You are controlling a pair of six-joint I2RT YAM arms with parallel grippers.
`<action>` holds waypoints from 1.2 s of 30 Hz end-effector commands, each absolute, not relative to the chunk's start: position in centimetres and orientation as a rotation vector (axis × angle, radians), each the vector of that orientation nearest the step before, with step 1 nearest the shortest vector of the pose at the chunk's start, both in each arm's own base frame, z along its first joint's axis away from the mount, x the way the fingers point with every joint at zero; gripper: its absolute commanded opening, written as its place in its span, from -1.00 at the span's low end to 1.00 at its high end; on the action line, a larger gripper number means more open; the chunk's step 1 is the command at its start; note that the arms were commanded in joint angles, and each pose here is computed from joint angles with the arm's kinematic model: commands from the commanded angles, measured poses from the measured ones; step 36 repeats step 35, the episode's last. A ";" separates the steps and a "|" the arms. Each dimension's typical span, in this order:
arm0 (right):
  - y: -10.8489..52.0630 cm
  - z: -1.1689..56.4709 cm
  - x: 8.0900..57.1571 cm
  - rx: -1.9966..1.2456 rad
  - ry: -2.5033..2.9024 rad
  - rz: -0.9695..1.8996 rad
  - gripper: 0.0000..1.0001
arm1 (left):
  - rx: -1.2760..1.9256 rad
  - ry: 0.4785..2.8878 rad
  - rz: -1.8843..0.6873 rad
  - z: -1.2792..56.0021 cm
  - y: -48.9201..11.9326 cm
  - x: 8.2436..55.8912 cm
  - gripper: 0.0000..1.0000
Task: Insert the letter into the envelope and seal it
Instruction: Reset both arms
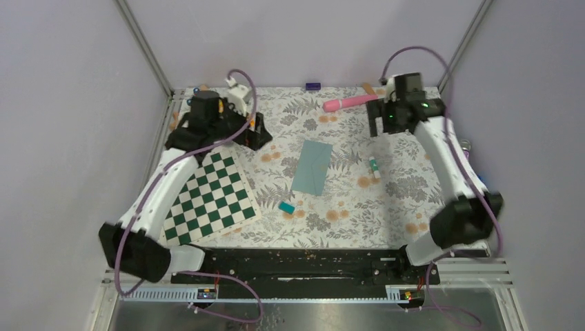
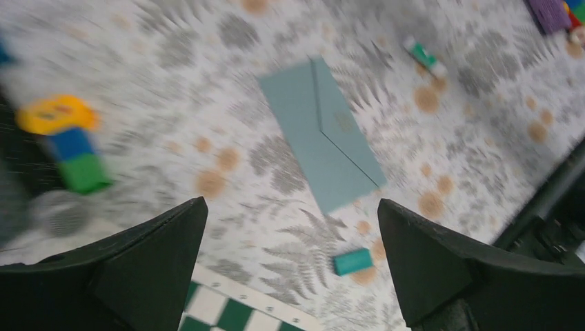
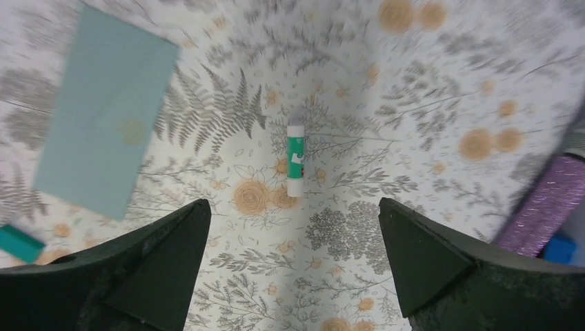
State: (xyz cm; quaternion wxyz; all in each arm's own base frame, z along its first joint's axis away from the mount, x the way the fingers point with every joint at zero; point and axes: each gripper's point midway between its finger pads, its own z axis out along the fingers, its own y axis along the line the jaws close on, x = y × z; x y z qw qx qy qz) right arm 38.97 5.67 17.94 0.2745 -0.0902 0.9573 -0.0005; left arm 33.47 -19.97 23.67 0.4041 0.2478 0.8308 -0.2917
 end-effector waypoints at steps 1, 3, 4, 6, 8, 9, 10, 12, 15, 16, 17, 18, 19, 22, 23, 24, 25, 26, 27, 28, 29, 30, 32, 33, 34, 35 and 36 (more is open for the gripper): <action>5.2 29.0 34.4 -0.252 2.225 0.026 0.99 | 0.544 1.910 -0.370 32.1 -13.0 33.1 0.97; 4.7 32.9 31.7 -0.257 2.067 0.027 0.99 | 0.456 1.852 -0.254 34.3 -10.0 31.9 0.97; 4.4 34.3 30.0 -0.261 1.998 0.020 0.99 | 0.413 1.813 -0.207 35.4 -8.6 31.0 0.97; 3.5 37.3 27.0 -0.242 1.815 0.002 0.99 | 0.350 1.743 -0.143 37.0 -6.5 29.0 0.97; 2.6 38.7 23.7 -0.210 1.648 -0.015 0.99 | 0.349 1.694 -0.103 37.8 -5.4 26.9 0.97; 2.1 38.7 22.3 -0.202 1.622 -0.026 0.99 | 0.357 1.683 -0.077 37.9 -5.0 26.0 0.97; 1.3 38.7 21.2 -0.168 1.634 -0.049 0.99 | 0.336 1.666 -0.037 38.1 -4.2 25.1 0.98; 0.2 38.6 19.4 -0.123 1.613 -0.080 0.99 | 0.283 1.633 0.026 38.3 -2.7 23.8 0.97; -0.7 38.2 16.4 -0.110 1.555 -0.104 0.99 | 0.186 1.605 0.115 38.5 -0.4 21.9 0.97; -0.9 37.9 15.6 -0.096 1.549 -0.101 0.99 | 0.164 1.595 0.130 38.4 0.0 21.2 0.97; -0.9 37.4 14.8 -0.096 1.542 -0.091 0.99 | 0.156 1.585 0.133 38.3 0.2 20.5 0.97; -0.8 36.9 14.1 -0.104 1.534 -0.081 0.99 | 0.159 1.580 0.127 38.1 0.2 19.8 0.97; -0.8 36.4 13.4 -0.112 1.518 -0.079 0.99 | 0.163 1.563 0.112 38.2 0.0 18.8 0.97; -0.8 34.8 12.7 -0.112 1.524 -0.080 0.99 | 0.191 1.551 0.051 37.7 -0.9 17.1 0.97; -0.9 34.5 12.7 -0.109 1.525 -0.081 0.99 | 0.205 1.546 0.030 37.6 -1.3 16.6 0.97; -0.9 34.4 12.6 -0.107 1.527 -0.083 0.99 | 0.213 1.544 0.018 37.6 -1.5 16.2 0.97; -0.9 34.3 12.6 -0.103 1.526 -0.080 0.99 | 0.209 1.539 0.014 37.6 -1.5 15.9 0.97; -0.9 34.4 12.6 -0.100 1.522 -0.079 0.99 | 0.198 1.535 0.015 37.7 -1.4 15.8 0.97; -0.9 34.4 12.5 -0.101 1.521 -0.075 0.99 | 0.190 1.531 0.017 37.8 -1.3 15.7 0.97; -0.8 34.6 12.5 -0.100 1.517 -0.071 0.99 | 0.186 1.529 0.018 37.9 -1.2 15.7 0.97; -0.8 34.7 12.5 -0.101 1.517 -0.069 0.99 | 0.182 1.531 0.018 37.8 -1.2 15.7 0.97; -0.7 34.7 12.5 -0.102 1.517 -0.068 0.99 | 0.179 1.532 0.016 37.9 -1.2 15.7 0.97; -0.9 34.8 12.6 -0.087 1.518 -0.069 0.99 | 0.177 1.533 0.012 37.9 -1.3 15.8 0.97; -0.9 34.9 12.5 -0.087 1.518 -0.070 0.99 | 0.173 1.535 0.010 37.9 -1.3 15.8 0.97; -0.9 34.9 12.5 -0.086 1.516 -0.072 0.99 | 0.171 1.536 0.010 37.9 -1.3 15.9 0.97; -1.0 35.1 12.4 -0.083 1.513 -0.072 0.99 | 0.165 1.536 0.011 38.0 -1.2 15.9 0.97; -1.0 35.1 12.4 -0.083 1.513 -0.072 0.99 | 0.165 1.536 0.011 38.0 -1.2 15.9 0.97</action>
